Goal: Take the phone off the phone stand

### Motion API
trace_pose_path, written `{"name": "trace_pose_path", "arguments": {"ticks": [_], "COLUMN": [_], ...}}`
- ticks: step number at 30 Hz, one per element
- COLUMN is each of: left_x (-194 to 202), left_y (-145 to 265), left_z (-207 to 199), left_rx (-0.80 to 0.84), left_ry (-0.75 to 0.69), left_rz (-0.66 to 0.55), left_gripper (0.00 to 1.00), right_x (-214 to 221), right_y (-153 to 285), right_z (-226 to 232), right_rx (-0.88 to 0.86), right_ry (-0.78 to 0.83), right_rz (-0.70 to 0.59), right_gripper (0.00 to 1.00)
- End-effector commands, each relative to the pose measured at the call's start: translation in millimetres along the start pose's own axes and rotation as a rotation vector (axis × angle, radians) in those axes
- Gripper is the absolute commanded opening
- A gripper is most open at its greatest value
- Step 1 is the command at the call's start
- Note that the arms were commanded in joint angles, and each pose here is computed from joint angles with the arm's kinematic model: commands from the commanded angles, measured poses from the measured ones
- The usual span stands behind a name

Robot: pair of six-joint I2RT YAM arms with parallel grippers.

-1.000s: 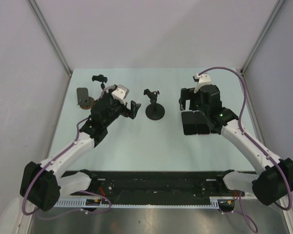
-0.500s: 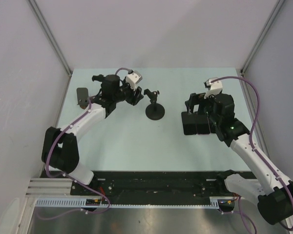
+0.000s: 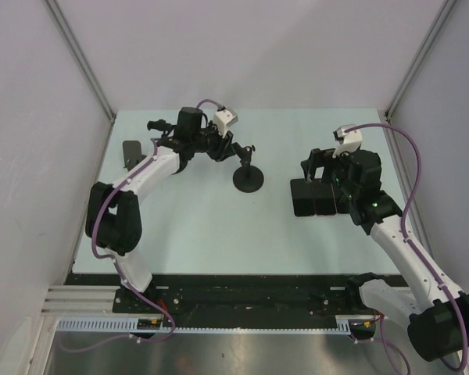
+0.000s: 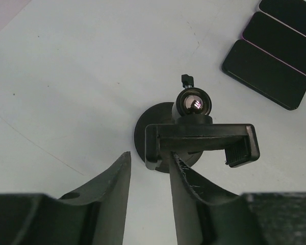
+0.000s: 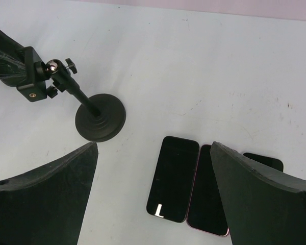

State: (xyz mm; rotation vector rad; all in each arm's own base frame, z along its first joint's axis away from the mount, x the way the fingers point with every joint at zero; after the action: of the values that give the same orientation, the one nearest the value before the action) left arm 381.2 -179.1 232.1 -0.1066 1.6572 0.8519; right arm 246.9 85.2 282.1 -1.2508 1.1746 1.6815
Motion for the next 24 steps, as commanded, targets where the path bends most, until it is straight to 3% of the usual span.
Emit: {"name": "trace_pose_path", "arguments": {"ticks": [1, 2, 8, 13, 21, 24], "left_x": [-20, -19, -19, -21, -12, -8], "left_y": [1, -1, 1, 11, 51, 62], "left_z": [4, 4, -1, -6, 9, 14], "left_rx": [0.071, 0.077, 0.08, 0.007, -0.568, -0.691], "left_ry": [-0.091, -0.074, -0.025, 0.054, 0.293, 0.363], "left_rz": [-0.046, -0.043, -0.042, -0.036, -0.079, -0.121], "left_gripper": [0.35, 0.26, 0.0, 0.0, 0.0, 0.0], "right_x": [-12, -11, -11, -9, -8, -8], "right_y": [2, 1, -1, -4, -7, -9], "right_z": [1, 1, 3, 3, 4, 6], "right_rx": [-0.027, -0.027, -0.045, -0.049, -0.066, -0.079], "right_ry": [0.002, 0.0, -0.003, -0.01, -0.022, -0.027], "right_rz": [-0.071, -0.07, -0.066, -0.061, -0.055, -0.058], "right_gripper": [0.97, 0.97, 0.97, 0.97, 0.97, 0.97]}}
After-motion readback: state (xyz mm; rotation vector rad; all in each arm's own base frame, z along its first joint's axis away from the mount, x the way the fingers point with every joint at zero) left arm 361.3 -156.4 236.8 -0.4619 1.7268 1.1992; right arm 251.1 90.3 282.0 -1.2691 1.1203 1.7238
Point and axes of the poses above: each gripper's point midway between its finger pads, its own y axis back along the fingers, its own z axis along the line the jaws close on, x = y × z, the point moved 10 cm from there along y, back along the fingers, and after that the axes turned 1 degree about y, right-handed, at the moved point
